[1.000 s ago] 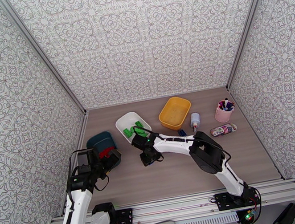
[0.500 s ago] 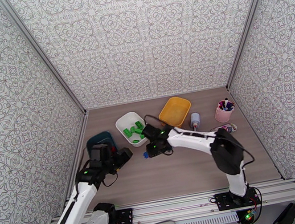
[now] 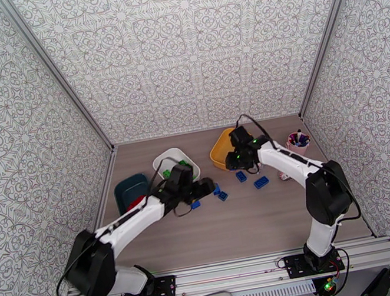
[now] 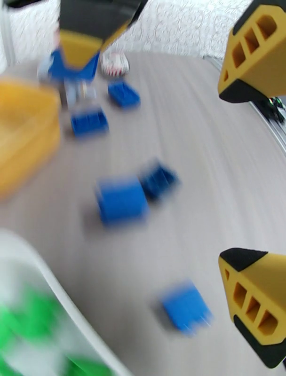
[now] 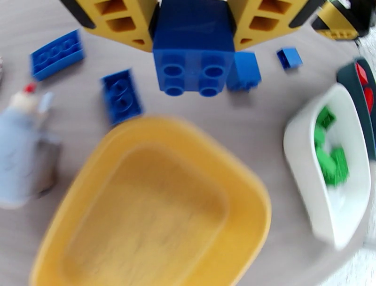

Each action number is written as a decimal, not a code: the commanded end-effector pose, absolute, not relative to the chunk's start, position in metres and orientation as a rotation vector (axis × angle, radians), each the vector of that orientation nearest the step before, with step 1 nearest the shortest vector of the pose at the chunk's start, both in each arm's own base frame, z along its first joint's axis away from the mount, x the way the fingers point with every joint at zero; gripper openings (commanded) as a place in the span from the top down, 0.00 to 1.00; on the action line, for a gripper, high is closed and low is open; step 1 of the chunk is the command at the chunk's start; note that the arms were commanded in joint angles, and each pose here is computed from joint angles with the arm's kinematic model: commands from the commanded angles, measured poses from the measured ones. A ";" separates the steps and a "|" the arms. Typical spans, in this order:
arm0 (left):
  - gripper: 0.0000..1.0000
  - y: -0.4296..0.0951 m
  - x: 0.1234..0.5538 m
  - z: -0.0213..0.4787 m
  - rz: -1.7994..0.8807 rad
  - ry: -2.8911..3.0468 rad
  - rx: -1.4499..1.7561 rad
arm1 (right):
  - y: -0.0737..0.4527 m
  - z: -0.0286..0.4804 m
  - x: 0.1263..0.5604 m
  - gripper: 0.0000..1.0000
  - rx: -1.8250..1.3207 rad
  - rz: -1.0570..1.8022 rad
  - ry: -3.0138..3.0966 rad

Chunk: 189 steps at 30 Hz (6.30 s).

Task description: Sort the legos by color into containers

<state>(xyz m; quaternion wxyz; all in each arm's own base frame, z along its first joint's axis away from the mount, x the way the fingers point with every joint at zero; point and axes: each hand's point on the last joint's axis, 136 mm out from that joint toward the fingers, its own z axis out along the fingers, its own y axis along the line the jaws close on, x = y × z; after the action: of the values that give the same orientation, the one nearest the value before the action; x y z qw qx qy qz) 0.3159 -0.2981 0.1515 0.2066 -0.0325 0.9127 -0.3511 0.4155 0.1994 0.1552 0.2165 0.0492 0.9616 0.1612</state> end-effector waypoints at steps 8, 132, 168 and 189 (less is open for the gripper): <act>0.14 -0.308 0.341 0.198 -0.947 2.440 -0.017 | 0.183 0.183 0.472 0.40 0.161 0.434 2.636; 0.04 -0.189 0.309 0.175 -0.591 2.418 -0.295 | 0.218 0.153 0.369 0.30 -0.091 0.463 2.703; 0.01 -0.136 0.242 0.120 -0.594 2.447 -0.517 | 0.271 0.017 0.277 0.31 -0.373 0.124 2.915; 0.01 -0.204 0.259 0.114 -0.615 2.514 -0.362 | 0.267 0.018 0.322 0.41 -0.348 0.162 2.918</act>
<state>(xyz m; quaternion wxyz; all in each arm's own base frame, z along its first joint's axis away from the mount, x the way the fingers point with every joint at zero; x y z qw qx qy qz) 0.2501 -0.1936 0.1010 0.2447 -0.1306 0.9370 -0.2126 0.3107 0.2603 0.0196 0.0961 -0.1105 0.9883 0.0437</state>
